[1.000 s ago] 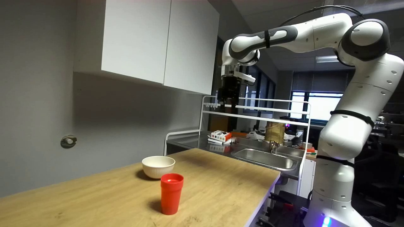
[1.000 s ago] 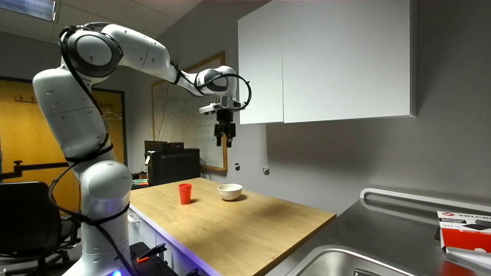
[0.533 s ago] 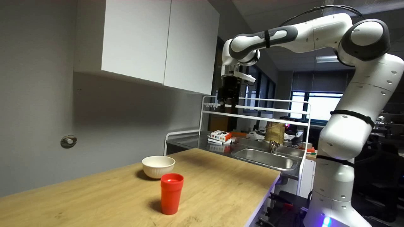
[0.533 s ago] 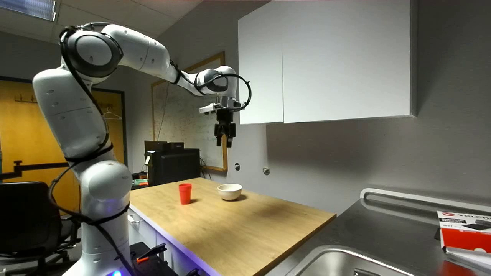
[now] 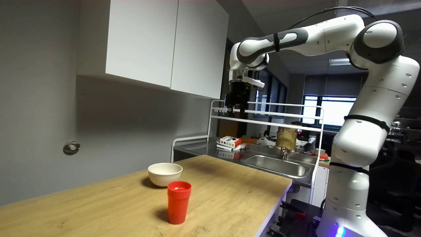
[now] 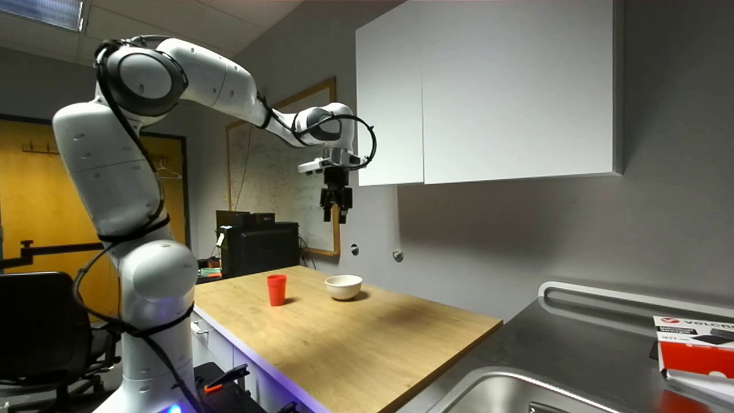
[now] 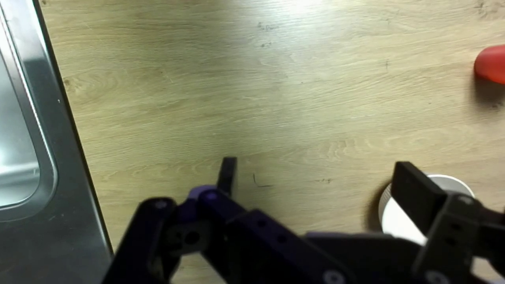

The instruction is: Pour the contents of the cup into the bowl

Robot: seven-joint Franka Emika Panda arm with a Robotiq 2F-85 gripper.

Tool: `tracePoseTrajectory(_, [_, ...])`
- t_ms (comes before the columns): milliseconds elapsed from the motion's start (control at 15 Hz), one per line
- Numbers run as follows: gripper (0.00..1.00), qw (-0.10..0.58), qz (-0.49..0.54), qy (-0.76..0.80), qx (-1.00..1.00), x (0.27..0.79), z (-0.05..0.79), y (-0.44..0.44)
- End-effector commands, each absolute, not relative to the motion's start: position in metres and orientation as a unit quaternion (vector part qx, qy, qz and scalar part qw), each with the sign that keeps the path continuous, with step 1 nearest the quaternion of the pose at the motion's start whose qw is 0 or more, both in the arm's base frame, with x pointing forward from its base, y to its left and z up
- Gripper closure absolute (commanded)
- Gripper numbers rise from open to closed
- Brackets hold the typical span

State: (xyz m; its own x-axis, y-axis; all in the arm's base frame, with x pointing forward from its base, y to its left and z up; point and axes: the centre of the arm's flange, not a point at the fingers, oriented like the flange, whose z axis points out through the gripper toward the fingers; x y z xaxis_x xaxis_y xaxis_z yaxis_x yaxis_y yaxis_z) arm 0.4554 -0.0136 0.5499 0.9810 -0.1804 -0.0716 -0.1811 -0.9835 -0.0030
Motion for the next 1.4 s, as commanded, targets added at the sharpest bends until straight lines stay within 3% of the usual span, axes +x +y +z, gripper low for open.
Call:
tracePoseTrajectory(0, [0.00,0.006,0.033,0.072,-0.997,0.464,0.533,0.011])
tracePoseTrajectory(667, [0.00,-0.053,0.076,-0.048,-0.995,0.478,0.450,0.152])
tracePoseTrajectory(1333, [0.00,-0.155,0.123,-0.200,-0.960,0.436,0.372,0.318])
